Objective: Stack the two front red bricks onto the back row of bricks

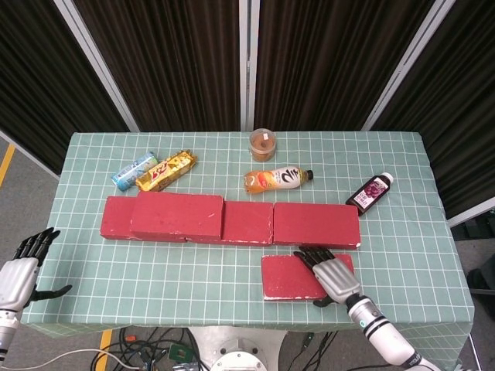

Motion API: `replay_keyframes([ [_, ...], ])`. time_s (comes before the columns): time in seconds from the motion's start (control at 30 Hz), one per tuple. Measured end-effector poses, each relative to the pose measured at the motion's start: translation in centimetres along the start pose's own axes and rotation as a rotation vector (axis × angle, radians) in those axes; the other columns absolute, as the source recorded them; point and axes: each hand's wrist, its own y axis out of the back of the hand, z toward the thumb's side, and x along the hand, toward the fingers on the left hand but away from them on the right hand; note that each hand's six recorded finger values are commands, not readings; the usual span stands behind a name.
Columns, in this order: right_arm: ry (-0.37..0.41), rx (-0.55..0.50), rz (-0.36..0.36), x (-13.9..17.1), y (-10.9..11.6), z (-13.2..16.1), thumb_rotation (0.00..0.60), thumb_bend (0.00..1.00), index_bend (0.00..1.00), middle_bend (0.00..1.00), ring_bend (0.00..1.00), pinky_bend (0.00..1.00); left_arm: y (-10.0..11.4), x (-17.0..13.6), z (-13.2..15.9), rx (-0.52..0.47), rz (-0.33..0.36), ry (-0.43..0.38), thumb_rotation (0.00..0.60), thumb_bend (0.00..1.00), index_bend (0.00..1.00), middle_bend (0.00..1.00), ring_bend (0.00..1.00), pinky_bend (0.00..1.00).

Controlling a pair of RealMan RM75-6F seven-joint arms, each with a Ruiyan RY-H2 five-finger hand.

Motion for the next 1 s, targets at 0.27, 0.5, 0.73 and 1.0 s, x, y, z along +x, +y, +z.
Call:
replay_keyframes([
  [0.27,-0.003,-0.019,-0.014,-0.2,0.0,0.2,0.600,0.00,0.00,0.18,0.11,0.00,-0.1,0.0,-0.1,-0.004,-0.011,0.003,0.600,0.02,0.02,0.00,0.00,0.00],
  [0.5,0.006,-0.033,-0.038,0.2,0.5,0.3,0.600,0.03,0.00,0.21,0.17,0.00,0.1,-0.2,0.0,-0.001,-0.007,0.001,0.600,0.02,0.02,0.00,0.00,0.00],
  [0.73,0.051,-0.037,-0.100,1.4,2.3,1.3,0.600,0.05,0.00,0.22,0.17,0.00,0.3,-0.4,0.0,-0.002,-0.009,-0.001,0.600,0.02,0.02,0.00,0.00,0.00],
  [1.0,0.068,0.003,-0.234,1.2,8.7,1.7,0.600,0.06,0.00,0.24,0.19,0.04,0.7,-0.5,-0.2,-0.003,-0.005,0.004,0.600,0.02,0.02,0.00,0.00,0.00],
])
